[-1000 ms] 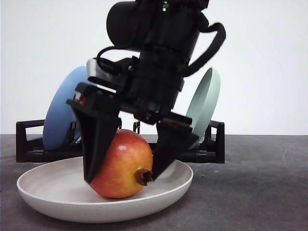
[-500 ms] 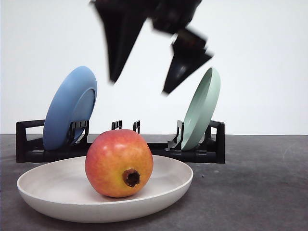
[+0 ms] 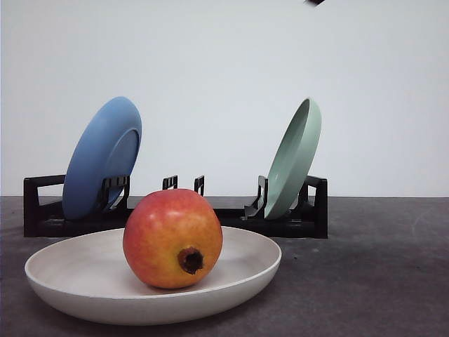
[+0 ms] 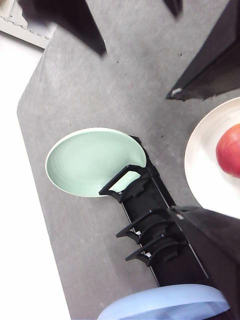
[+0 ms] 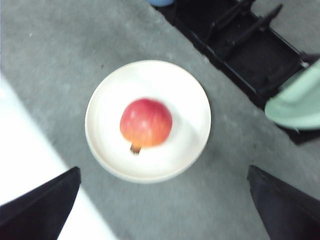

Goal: Place pomegranate in white plate

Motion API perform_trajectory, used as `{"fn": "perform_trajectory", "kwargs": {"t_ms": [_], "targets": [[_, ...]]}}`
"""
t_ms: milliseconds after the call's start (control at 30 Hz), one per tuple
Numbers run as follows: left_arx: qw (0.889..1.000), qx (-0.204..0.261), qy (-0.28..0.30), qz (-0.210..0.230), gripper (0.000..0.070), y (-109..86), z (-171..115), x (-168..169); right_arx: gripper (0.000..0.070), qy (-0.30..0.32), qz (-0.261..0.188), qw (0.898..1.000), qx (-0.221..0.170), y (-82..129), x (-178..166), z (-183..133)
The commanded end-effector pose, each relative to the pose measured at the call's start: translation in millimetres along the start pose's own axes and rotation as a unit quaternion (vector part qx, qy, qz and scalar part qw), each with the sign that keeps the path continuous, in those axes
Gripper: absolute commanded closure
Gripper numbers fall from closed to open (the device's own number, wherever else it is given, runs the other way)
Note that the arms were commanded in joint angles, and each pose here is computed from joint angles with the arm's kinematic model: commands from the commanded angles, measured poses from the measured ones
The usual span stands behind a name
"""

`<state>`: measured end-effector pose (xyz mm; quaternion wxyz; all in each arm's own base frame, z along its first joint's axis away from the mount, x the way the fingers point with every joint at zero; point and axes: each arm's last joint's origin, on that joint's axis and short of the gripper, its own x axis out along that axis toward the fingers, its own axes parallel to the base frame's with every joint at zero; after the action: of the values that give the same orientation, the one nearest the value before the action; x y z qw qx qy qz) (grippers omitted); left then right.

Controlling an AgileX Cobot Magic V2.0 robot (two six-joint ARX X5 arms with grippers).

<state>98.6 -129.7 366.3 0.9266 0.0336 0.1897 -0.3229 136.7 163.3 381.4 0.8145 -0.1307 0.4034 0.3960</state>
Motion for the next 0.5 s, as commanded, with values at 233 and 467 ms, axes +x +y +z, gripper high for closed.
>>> {"fn": "perform_trajectory", "kwargs": {"t_ms": [233,467], "targets": [[1.0,0.001,0.004,-0.004,0.0306,-1.5,3,-2,0.0029,0.017,0.02,1.0,-0.009,2,4,-10],[1.0,0.003,0.01,-0.003,0.0409,-1.3,2,-2,0.0466,0.015,0.019,1.0,-0.009,2,5,-10]]}}
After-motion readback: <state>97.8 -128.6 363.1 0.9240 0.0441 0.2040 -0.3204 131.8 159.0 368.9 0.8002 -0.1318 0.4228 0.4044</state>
